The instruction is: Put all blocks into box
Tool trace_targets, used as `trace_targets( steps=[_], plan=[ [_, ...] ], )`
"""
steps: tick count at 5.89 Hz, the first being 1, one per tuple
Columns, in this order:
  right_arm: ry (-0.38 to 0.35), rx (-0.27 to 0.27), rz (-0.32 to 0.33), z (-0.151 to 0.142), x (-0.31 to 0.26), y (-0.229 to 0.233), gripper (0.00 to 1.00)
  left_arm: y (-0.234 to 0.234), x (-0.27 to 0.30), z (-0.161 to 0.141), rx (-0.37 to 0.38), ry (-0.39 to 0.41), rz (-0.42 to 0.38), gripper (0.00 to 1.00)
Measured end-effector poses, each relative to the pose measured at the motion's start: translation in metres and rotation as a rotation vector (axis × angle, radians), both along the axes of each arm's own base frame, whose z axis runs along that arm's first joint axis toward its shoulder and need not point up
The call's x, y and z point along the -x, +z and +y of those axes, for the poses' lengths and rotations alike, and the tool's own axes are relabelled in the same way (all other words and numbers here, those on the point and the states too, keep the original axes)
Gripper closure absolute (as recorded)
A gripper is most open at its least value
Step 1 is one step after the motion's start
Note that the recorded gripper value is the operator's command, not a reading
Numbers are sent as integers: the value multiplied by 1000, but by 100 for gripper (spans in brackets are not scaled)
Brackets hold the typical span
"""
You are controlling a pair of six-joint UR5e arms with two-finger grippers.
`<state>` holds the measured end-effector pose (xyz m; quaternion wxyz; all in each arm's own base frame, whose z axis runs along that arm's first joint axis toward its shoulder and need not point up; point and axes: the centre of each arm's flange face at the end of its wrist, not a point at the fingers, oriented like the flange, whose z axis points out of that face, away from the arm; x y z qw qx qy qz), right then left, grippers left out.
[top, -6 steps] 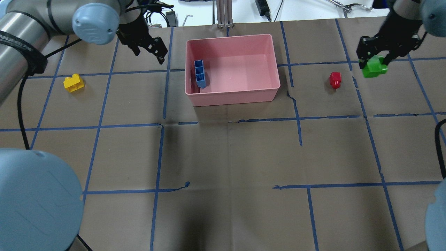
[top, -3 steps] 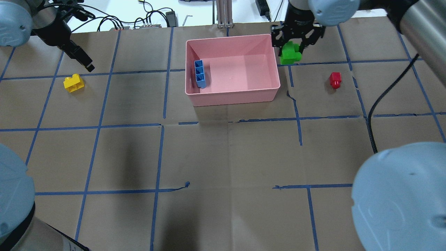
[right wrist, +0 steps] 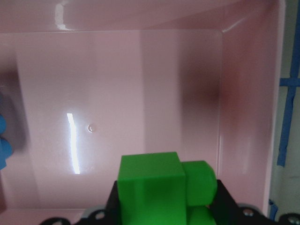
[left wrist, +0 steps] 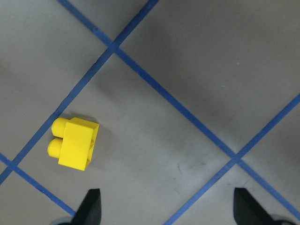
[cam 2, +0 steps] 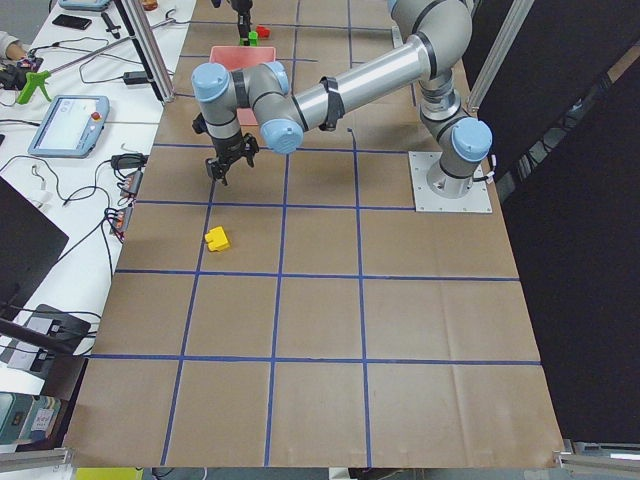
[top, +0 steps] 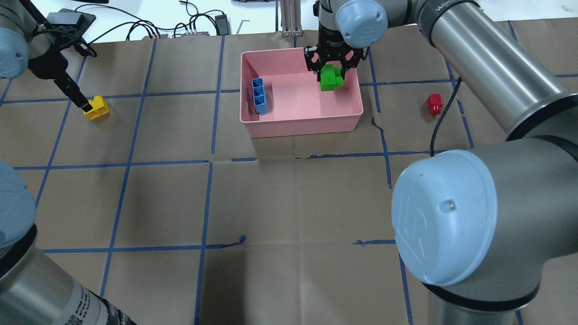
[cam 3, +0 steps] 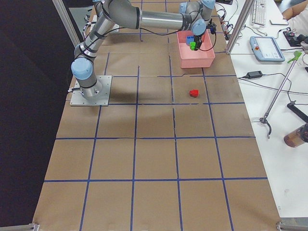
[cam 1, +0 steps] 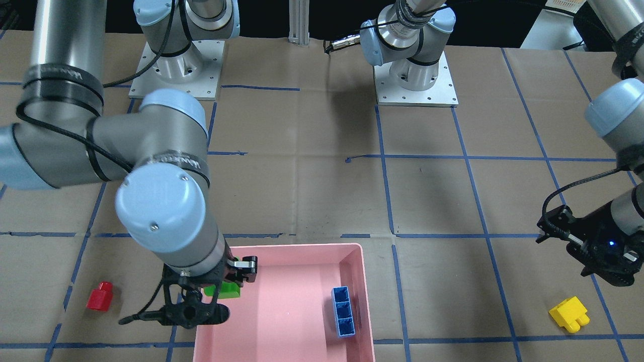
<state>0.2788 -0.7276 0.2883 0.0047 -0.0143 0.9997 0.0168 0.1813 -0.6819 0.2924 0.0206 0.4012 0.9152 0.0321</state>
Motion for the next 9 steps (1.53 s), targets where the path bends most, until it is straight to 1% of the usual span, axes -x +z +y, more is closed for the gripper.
trace_targets(
  steps=[1,2,3,4,5,6,7,8,9],
  plan=[
    [0,-14,0,-3,-3,-15,1,-36,-27,-5,-18,-8,-15,1],
    [-3,-8,-6,-5,-4,-18,0,-58,-50,-9,-14,-37,-42,1],
    [-11,10,-23,-6,-6,-12,0,-68,-59,-14,9,-99,-62,1],
    [-21,30,-38,-7,-6,1,0,-72,-60,-17,28,-162,-53,1],
    [-27,47,-41,-8,-4,21,0,-73,-59,-20,49,-193,-33,1],
    [-36,55,-40,-10,7,42,0,-74,-59,-23,72,-229,-29,1],
    [-62,64,-39,-14,32,65,0,-80,-60,-29,108,-294,-36,1],
    [-93,64,-36,-20,77,82,0,-89,-60,-34,132,-339,-38,1],
    [-100,52,-32,-25,135,90,0,-99,-60,-35,138,-354,-25,1]
  ],
)
